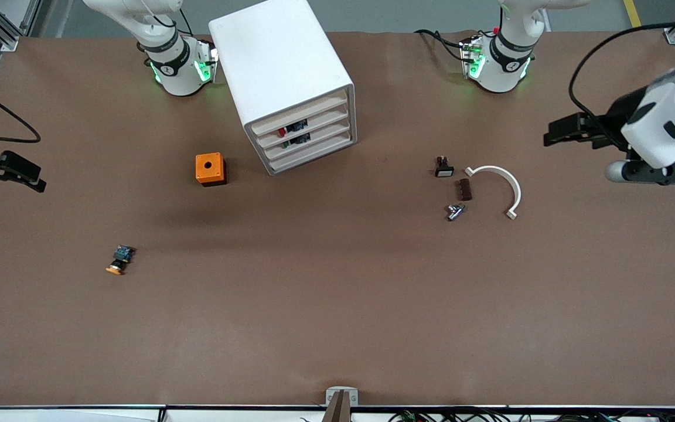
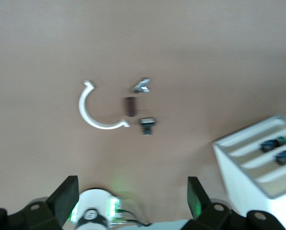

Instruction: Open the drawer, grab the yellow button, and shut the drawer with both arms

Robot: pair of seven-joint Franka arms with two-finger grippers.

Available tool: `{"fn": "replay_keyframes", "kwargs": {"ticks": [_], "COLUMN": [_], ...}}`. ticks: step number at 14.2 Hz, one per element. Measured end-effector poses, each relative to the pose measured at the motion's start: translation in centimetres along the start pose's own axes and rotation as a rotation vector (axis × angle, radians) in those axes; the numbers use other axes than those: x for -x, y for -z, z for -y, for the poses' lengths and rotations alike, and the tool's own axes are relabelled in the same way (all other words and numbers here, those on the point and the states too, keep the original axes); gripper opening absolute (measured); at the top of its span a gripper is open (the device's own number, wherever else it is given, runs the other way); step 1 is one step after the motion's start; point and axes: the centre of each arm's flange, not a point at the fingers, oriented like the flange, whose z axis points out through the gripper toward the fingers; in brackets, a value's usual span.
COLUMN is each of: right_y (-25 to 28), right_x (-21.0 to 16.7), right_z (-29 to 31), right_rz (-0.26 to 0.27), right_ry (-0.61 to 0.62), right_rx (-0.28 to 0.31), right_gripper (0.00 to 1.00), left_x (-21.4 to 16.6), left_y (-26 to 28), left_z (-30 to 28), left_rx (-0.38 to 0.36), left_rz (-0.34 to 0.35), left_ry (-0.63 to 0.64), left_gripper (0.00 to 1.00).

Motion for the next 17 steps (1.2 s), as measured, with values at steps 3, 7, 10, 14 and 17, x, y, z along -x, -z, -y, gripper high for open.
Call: {"fn": "replay_keyframes", "kwargs": {"ticks": [3, 7, 10, 14, 17], "right_y": [0.2, 1.9, 2.6, 2.7, 2.7], "right_x": [0.5, 0.2, 0.0, -0.1, -0.1], "right_z": [0.4, 1.2, 0.8, 0.8, 0.8], "right_rz": [0.024, -0.015, -0.043, -0.045, -0.045], "right_ry": [0.006, 0.019, 0.014, 0.013, 0.013], "right_rx": [-0.003, -0.001, 0.002, 0.002, 0.002], "right_gripper": [1.0, 1.0, 1.0, 1.0, 1.0], "left_x": [-1.2, -2.0, -0.2, 1.2, 1.7], "left_y": [-1.9, -4.1, -5.9, -5.0, -3.2], "left_z": [1.7, 3.5, 5.7, 7.2, 7.6], "left_rx": [-0.047, -0.069, -0.078, -0.117, -0.147], "left_rz": [0.012, -0.086, -0.213, -0.357, -0.406], "left_ry": [-0.015, -0.064, -0.102, -0.098, -0.095], "left_gripper": [1.0, 1.0, 1.0, 1.0, 1.0]}}
